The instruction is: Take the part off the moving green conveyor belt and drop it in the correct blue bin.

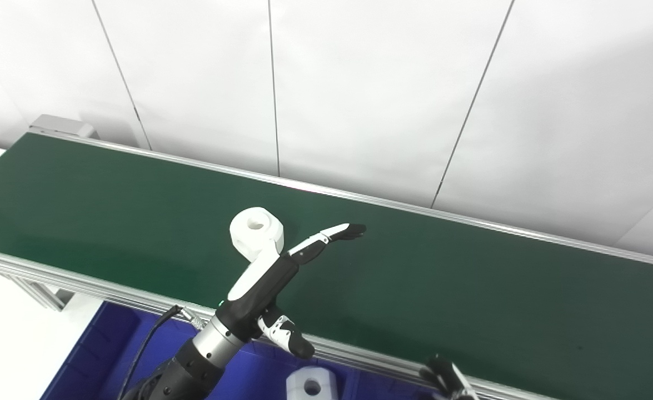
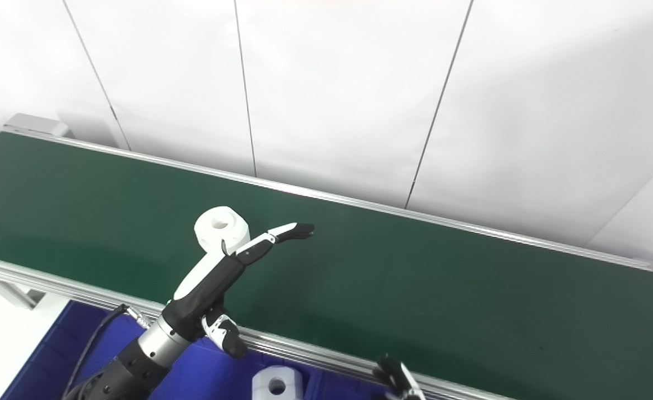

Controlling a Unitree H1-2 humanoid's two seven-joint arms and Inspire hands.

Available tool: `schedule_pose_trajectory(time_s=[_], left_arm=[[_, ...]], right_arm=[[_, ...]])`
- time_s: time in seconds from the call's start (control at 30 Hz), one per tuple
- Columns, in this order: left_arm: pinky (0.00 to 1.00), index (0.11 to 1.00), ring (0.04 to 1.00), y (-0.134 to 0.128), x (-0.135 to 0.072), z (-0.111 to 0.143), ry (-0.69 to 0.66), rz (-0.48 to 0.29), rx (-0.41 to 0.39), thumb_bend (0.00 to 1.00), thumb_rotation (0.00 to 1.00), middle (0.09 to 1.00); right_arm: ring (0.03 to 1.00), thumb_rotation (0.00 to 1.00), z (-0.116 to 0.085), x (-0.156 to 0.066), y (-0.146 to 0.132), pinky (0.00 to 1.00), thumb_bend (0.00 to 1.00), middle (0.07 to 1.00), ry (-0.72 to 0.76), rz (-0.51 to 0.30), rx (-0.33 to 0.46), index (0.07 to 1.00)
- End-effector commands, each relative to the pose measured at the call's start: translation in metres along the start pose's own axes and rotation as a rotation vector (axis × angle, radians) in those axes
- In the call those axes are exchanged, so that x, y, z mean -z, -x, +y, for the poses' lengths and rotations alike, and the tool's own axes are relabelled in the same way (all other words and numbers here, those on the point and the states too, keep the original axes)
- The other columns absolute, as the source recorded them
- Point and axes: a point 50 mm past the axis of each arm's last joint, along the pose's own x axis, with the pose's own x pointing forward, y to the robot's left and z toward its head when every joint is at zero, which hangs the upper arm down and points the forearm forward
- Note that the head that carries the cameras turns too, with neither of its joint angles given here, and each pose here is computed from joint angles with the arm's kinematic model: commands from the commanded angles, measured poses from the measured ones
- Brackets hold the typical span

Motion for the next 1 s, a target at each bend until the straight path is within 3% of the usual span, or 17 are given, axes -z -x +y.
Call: schedule_pose_trajectory(time_s=[0.0,0.2,0.33,0.4,0.53,0.73,0.97], left_arm=[[0.95,0.905,0.899,-0.009,-0.004,0.014,-0.072,-0.037,0.005,1.0,0.88,0.901],[1.0,0.916,0.938,-0.022,0.002,0.041,-0.184,-0.032,0.036,0.99,0.79,0.93],[1.0,0.916,0.933,-0.037,0.006,0.065,-0.333,-0.027,0.083,0.99,0.78,0.931],[1.0,0.914,0.923,-0.042,0.007,0.073,-0.387,-0.028,0.103,0.98,0.76,0.923],[0.94,0.891,0.883,-0.057,0.007,0.092,-0.486,-0.044,0.156,0.95,0.66,0.89],[0.87,0.857,0.844,-0.075,0.013,0.115,-0.674,-0.034,0.258,0.97,0.6,0.85],[0.83,0.826,0.821,-0.099,0.026,0.128,-0.774,0.013,0.354,1.0,0.5,0.824]], right_arm=[[0.878,0.95,-0.001,-0.002,-0.01,0.74,1.0,0.91,-0.001,-0.03,-0.006,0.907],[0.884,0.92,0.0,0.008,-0.014,0.75,1.0,0.908,-0.015,-0.007,0.0,0.88],[0.876,0.95,0.0,0.006,-0.022,0.71,0.96,0.919,0.128,-0.032,-0.009,0.91],[0.879,0.97,0.001,0.004,-0.026,0.73,0.94,0.92,0.193,-0.062,-0.01,0.914],[0.911,0.9,0.003,-0.001,-0.027,0.85,0.92,0.923,0.252,-0.13,-0.003,0.902],[0.899,0.89,0.01,0.002,-0.026,0.8,0.92,0.921,0.275,-0.192,-0.001,0.901],[0.876,0.89,0.013,0.006,-0.024,0.71,0.94,0.905,0.271,-0.215,0.002,0.892]])
